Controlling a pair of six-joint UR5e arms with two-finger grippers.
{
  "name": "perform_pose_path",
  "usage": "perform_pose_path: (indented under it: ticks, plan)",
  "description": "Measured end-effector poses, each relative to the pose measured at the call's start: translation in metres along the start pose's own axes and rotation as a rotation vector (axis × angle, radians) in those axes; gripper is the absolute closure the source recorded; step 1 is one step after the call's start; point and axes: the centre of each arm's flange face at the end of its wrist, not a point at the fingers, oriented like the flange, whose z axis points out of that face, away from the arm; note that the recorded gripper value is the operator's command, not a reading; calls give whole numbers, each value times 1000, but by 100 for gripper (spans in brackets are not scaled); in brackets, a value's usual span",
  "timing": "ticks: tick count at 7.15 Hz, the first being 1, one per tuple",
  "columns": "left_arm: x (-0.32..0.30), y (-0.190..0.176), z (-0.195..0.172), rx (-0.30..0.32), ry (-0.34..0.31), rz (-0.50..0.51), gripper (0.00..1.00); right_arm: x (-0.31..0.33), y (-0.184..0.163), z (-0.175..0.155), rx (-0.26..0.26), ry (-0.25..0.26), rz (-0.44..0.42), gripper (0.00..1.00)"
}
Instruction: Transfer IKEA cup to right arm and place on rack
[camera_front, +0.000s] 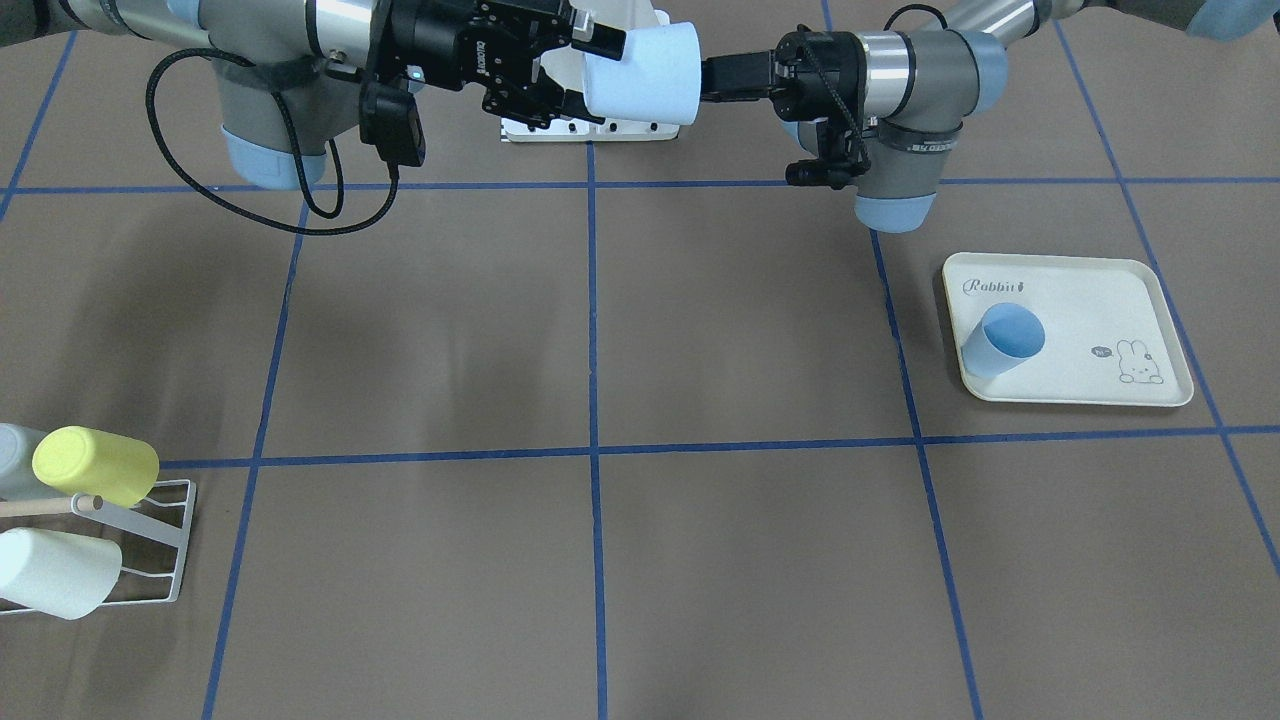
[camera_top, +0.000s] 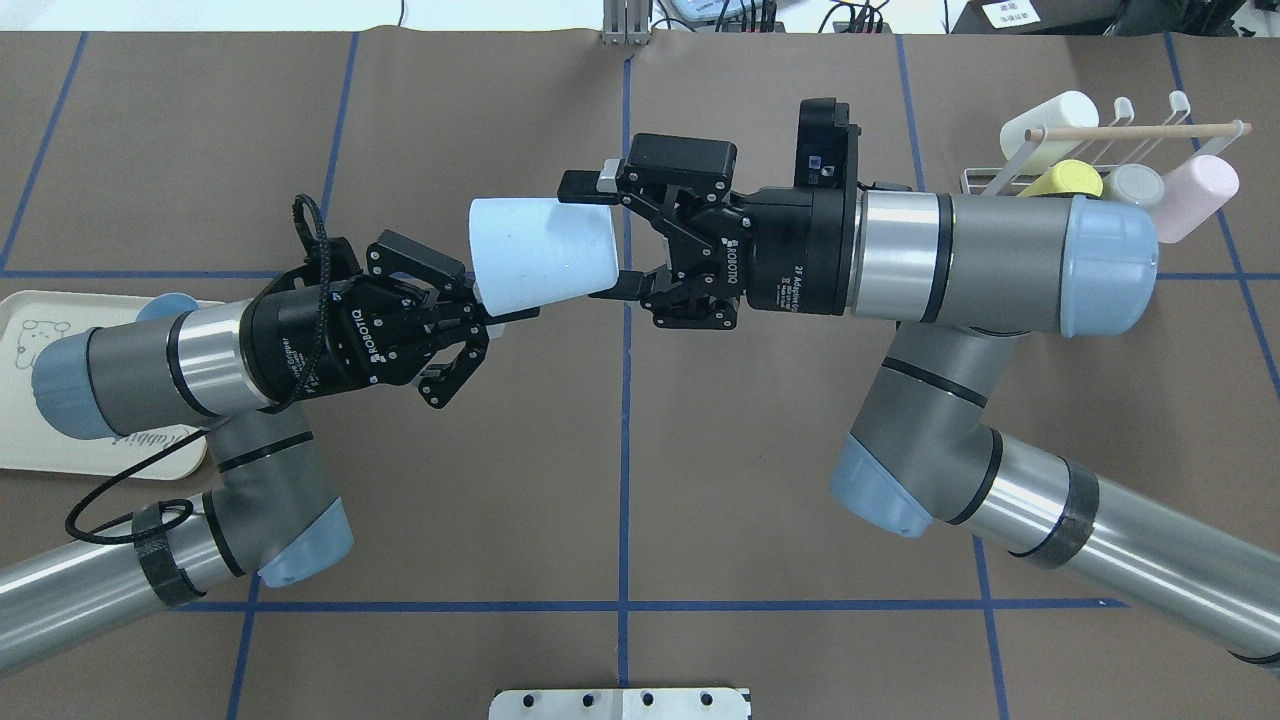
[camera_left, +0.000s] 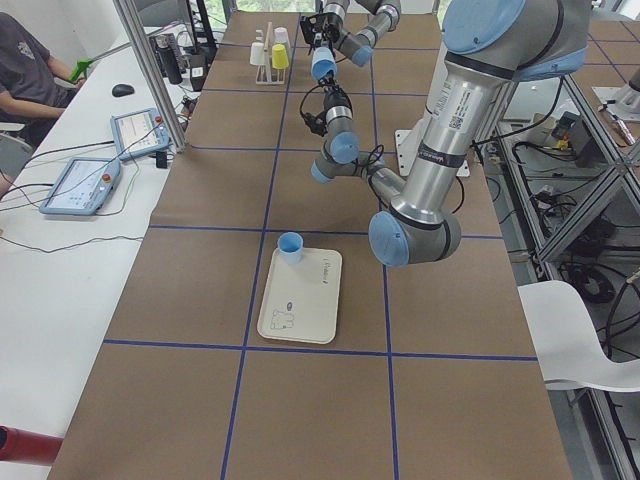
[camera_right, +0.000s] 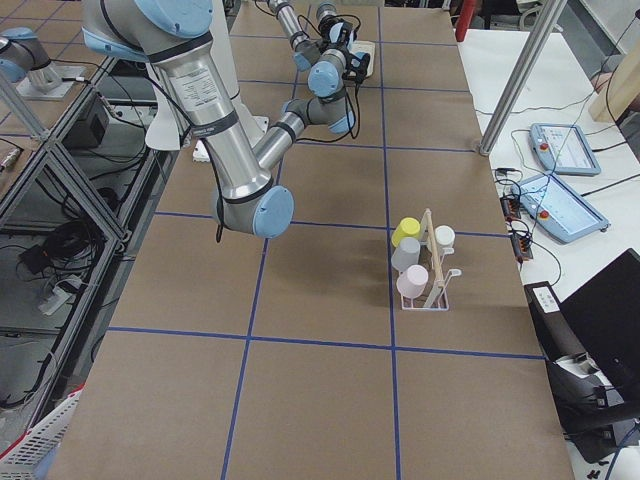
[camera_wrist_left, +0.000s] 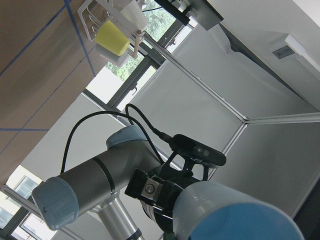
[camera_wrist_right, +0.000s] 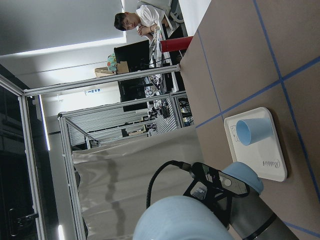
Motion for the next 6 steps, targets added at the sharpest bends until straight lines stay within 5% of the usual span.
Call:
perform_pose_path:
  ticks: [1,3,4,6]
  plan:
    - [-1,0,0,-1,-1,-2,100,0,1,1,-2,-2,0,32]
    - [-2,1,0,-3,-1,-4,33,0,2,2,-4,-4,0,66]
    - [-2,2,0,-4,-2,-4,0,0,2,1,-10,-15,-3,73]
    - [0,3,-3,-3,1,0,0,6,0,-1,-23,-35,-10,75]
